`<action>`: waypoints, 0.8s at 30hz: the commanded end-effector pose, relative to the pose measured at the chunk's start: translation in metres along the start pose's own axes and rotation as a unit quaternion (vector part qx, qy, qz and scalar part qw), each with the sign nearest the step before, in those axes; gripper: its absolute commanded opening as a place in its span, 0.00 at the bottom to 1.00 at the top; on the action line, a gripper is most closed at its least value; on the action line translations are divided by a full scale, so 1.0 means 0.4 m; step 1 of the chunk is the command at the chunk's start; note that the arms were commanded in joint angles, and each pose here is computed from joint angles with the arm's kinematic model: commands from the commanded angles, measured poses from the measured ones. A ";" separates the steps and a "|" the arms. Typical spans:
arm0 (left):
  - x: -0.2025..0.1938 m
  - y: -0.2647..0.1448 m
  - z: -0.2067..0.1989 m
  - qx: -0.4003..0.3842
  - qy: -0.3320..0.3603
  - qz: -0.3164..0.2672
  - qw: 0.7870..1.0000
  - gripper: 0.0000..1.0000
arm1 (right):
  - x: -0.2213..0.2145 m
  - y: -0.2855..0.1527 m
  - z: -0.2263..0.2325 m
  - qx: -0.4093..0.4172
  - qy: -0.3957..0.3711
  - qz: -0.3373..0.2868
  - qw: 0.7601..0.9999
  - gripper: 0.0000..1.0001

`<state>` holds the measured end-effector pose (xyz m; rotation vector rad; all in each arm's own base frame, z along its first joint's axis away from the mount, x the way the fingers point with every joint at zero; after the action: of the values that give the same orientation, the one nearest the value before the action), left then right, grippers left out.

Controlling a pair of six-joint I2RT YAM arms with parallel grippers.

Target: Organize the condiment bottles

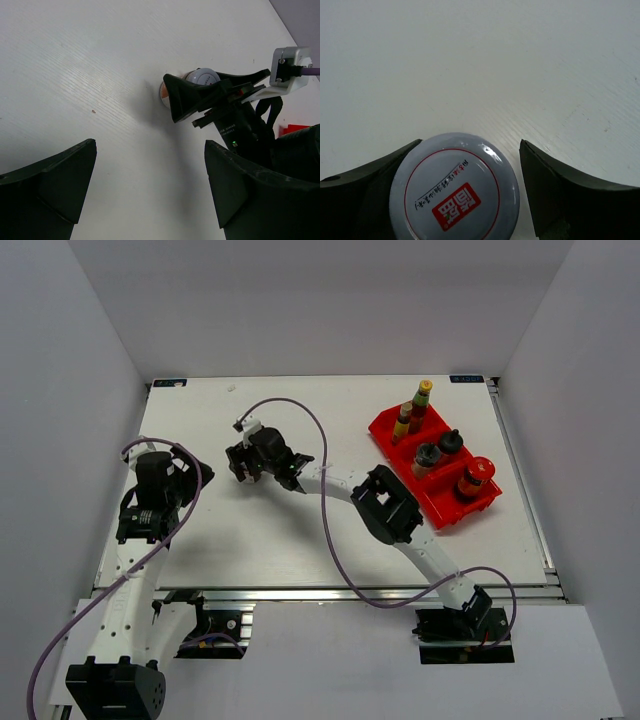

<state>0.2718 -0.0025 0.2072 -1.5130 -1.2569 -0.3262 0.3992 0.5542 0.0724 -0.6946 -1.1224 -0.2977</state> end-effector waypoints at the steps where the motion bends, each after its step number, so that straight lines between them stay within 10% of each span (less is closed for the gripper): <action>1: 0.011 -0.016 -0.005 -0.008 0.002 -0.010 1.000 0.98 | 0.088 0.004 0.034 0.000 0.027 -0.047 0.999 0.80; 8: 0.007 -0.012 -0.006 -0.010 0.002 -0.008 1.000 0.98 | 0.137 -0.156 0.024 -0.028 0.025 -0.094 0.995 0.35; 24: -0.012 -0.003 -0.015 -0.026 0.003 0.003 1.000 0.98 | 0.083 -0.851 -0.334 -0.307 0.097 -0.127 0.938 0.22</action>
<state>0.2705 -0.0070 0.2025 -1.5403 -1.2445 -0.3315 0.3126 0.2769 0.1729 -0.9794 -1.0186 -0.7145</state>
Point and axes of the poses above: each gripper's point midway between its finger pads, its own y axis out along the fingers, its own z axis along the line the jaws close on, x = y × z, the point moved 1 cm from there along -y, back along the fingers, and after that the axes turned 9 degrees about y, right-handed, at the moved point
